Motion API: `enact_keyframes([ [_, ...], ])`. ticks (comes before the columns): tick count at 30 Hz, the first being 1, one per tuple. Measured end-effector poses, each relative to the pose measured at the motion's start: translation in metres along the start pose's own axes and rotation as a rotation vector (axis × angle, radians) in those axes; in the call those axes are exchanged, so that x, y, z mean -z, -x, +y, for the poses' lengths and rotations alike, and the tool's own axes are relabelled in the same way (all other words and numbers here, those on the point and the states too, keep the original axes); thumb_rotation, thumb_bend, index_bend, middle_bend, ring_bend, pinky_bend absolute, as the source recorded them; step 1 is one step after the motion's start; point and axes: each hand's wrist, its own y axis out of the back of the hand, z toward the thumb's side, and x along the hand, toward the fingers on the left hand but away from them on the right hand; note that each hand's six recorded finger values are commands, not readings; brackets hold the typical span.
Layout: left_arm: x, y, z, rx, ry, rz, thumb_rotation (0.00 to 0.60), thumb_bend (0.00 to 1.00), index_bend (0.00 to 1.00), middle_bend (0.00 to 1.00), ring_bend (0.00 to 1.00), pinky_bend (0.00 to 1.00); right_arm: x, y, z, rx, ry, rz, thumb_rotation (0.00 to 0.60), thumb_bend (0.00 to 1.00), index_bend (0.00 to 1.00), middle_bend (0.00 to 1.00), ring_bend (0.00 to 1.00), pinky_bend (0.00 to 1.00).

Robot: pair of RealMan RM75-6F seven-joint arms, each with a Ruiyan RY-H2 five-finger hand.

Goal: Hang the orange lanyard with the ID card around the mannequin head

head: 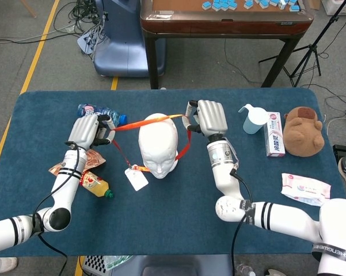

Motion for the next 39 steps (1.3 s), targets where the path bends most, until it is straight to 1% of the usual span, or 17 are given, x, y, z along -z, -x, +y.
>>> enact_keyframes([
  [2,-0.001,-0.003,-0.001,-0.006,-0.022,0.000,0.600,0.39,0.56,0.90,0.93,0.97,-0.002,0.002,-0.002,-0.004,0.006,-0.003,0.600,0.41,0.61,1.00,1.00,1.00],
  [4,-0.002,-0.005,-0.003,-0.010,-0.030,0.003,0.600,0.39,0.55,0.89,0.91,0.97,-0.002,0.003,-0.003,-0.006,0.010,-0.008,0.600,0.42,0.55,1.00,1.00,1.00],
  [5,-0.002,-0.007,-0.004,-0.012,-0.028,0.008,0.600,0.39,0.53,0.86,0.88,0.96,-0.002,0.004,-0.004,-0.009,0.015,-0.013,0.600,0.41,0.46,1.00,1.00,1.00],
  [6,-0.002,-0.008,-0.004,-0.014,-0.025,0.011,0.600,0.39,0.49,0.83,0.83,0.96,-0.002,0.005,-0.005,-0.013,0.018,-0.017,0.600,0.41,0.33,1.00,1.00,1.00],
  [7,-0.002,-0.009,-0.004,-0.016,-0.024,0.015,0.600,0.37,0.44,0.76,0.77,0.95,-0.002,0.005,-0.006,-0.019,0.020,-0.021,0.600,0.41,0.21,1.00,1.00,1.00],
  [8,-0.002,-0.010,-0.003,-0.018,-0.027,0.021,0.600,0.35,0.36,0.65,0.66,0.91,-0.002,0.006,-0.008,-0.030,0.022,-0.027,0.600,0.39,0.09,1.00,1.00,1.00],
  [9,-0.001,-0.011,-0.004,-0.016,-0.029,0.026,0.600,0.32,0.27,0.52,0.54,0.84,-0.001,0.006,-0.009,-0.039,0.023,-0.031,0.600,0.37,0.03,1.00,1.00,1.00],
  [10,-0.001,-0.011,-0.004,-0.011,-0.029,0.031,0.600,0.29,0.19,0.41,0.45,0.76,-0.001,0.006,-0.010,-0.048,0.021,-0.035,0.600,0.33,0.00,1.00,1.00,1.00],
  [11,0.000,-0.011,-0.005,-0.001,-0.026,0.038,0.600,0.27,0.11,0.29,0.33,0.66,-0.001,0.005,-0.010,-0.059,0.015,-0.037,0.600,0.28,0.00,1.00,1.00,1.00],
  [13,0.002,-0.012,-0.006,0.017,-0.018,0.051,0.600,0.24,0.02,0.15,0.18,0.52,-0.001,0.005,-0.010,-0.067,0.007,-0.033,0.600,0.21,0.00,1.00,1.00,1.00],
  [16,0.005,-0.013,-0.004,0.036,-0.008,0.066,0.600,0.22,0.00,0.05,0.07,0.39,-0.002,0.004,-0.008,-0.068,0.013,-0.027,0.600,0.14,0.00,1.00,1.00,1.00],
  [17,0.006,-0.013,-0.002,0.035,-0.007,0.067,0.600,0.22,0.00,0.03,0.05,0.35,-0.003,0.004,-0.007,-0.065,0.020,-0.023,0.600,0.13,0.00,1.00,1.00,1.00],
  [20,0.008,-0.012,0.001,0.029,-0.005,0.067,0.600,0.22,0.00,0.02,0.04,0.32,-0.003,0.003,-0.002,-0.060,0.040,-0.015,0.600,0.12,0.00,1.00,1.00,1.00],
  [26,0.016,-0.006,0.009,0.016,-0.010,0.072,0.600,0.22,0.00,0.02,0.05,0.31,0.000,-0.001,0.006,-0.054,0.036,-0.004,0.600,0.12,0.00,1.00,1.00,1.00],
  [31,0.026,0.009,0.014,0.020,-0.016,0.069,0.600,0.22,0.00,0.02,0.08,0.31,0.008,-0.013,0.015,-0.046,0.035,0.020,0.600,0.12,0.00,1.00,1.00,1.00],
  [36,0.042,0.034,0.017,0.043,-0.041,0.070,0.600,0.22,0.00,0.02,0.10,0.31,0.029,-0.036,0.026,-0.027,0.026,0.024,0.600,0.17,0.00,0.98,1.00,1.00],
  [39,0.055,0.052,0.020,0.052,-0.065,0.075,0.600,0.22,0.00,0.04,0.12,0.32,0.048,-0.053,0.033,-0.006,0.006,0.014,0.600,0.21,0.06,0.95,1.00,1.00],
])
